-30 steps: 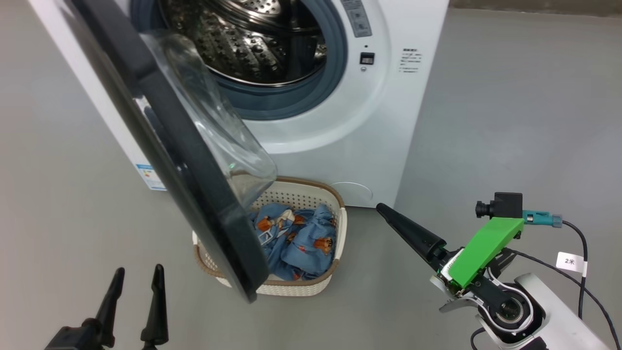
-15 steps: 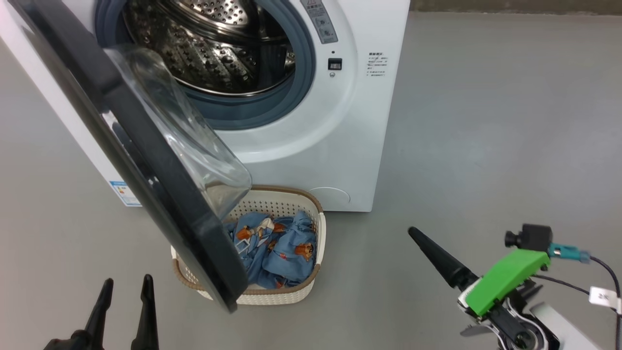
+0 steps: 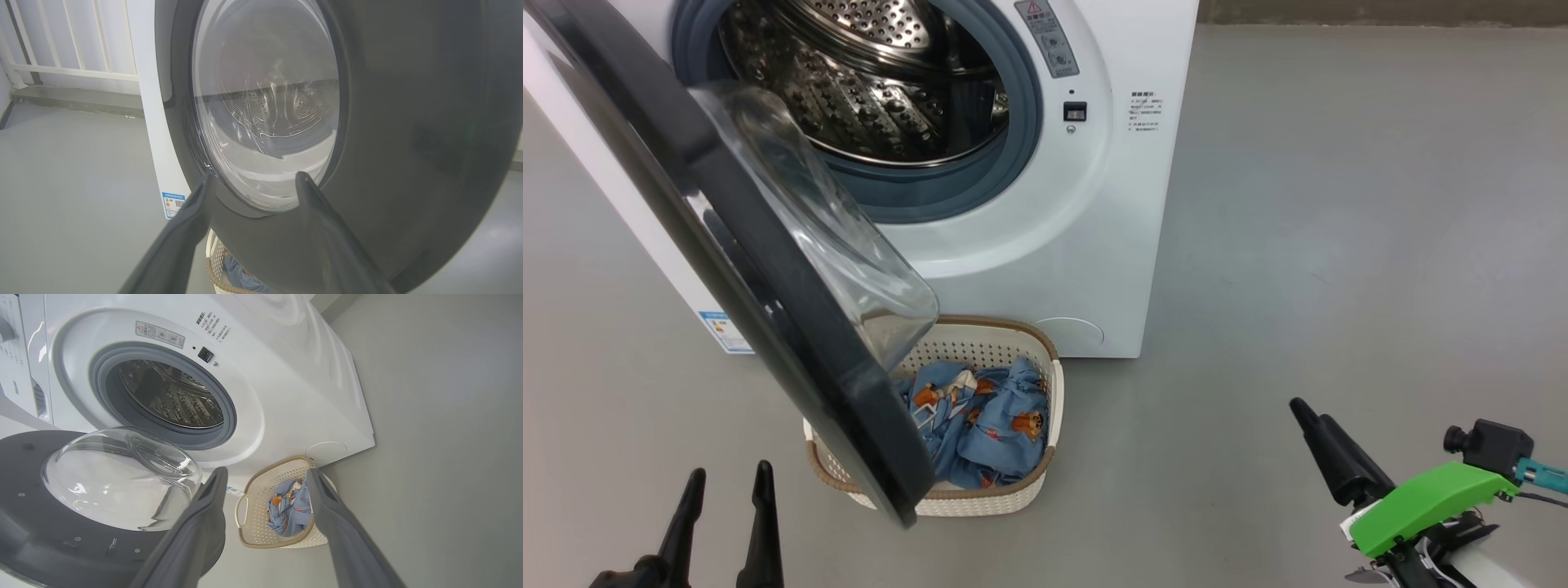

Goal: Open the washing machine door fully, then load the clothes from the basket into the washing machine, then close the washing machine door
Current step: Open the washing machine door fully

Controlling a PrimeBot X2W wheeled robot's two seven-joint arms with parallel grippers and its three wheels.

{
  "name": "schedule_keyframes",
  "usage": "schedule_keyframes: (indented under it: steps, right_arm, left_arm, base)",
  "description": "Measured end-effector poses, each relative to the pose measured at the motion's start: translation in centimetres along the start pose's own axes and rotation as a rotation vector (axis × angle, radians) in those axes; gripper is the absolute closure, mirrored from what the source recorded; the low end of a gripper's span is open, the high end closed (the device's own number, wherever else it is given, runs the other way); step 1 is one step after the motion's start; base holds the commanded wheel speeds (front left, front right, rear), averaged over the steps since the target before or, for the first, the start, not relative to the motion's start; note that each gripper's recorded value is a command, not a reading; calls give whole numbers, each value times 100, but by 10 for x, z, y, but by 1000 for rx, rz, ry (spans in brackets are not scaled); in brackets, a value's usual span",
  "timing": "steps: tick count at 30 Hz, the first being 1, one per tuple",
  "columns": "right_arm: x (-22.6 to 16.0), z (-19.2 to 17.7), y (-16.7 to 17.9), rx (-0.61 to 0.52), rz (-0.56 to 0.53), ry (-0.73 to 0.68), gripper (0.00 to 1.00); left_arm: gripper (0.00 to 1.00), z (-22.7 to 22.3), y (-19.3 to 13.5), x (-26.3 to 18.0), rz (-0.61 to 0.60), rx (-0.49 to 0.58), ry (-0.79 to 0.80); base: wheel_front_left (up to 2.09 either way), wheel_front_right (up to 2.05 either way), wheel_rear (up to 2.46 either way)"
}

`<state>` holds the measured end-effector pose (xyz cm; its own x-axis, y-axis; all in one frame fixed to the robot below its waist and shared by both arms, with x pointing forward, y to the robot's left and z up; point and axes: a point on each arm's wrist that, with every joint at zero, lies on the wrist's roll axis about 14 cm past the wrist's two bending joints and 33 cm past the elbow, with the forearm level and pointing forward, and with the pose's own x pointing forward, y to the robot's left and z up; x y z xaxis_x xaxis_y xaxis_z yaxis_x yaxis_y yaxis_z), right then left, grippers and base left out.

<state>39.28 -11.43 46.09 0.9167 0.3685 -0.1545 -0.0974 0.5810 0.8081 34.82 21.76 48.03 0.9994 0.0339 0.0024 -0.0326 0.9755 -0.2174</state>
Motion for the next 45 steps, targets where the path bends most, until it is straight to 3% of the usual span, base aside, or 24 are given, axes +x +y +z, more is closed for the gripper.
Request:
schedule_keyframes:
  steps: [5,10,25,36,45]
  right_arm:
    - [-4,9,-14,-82,-33,-36,0]
    - [-4,56,-19,-208,-52,-188,0]
    - [-19,57,-15,-557,-67,-247,0]
    - [-32,42,-24,-636,-112,-231,0]
    - [-37,34,-33,-626,-144,-215,0]
  left_arm:
    - [0,0,0,1,-1,0,0]
    - [0,0,-2,2,0,-7,-1]
    - [0,2,3,-1,16,-6,-8]
    - [0,3,5,-2,23,-10,-13]
    - [0,2,5,-3,27,-11,-10]
  base:
    - [0,0,0]
    - [0,0,0]
    - [0,0,0]
    - [0,0,0]
    - [0,0,0]
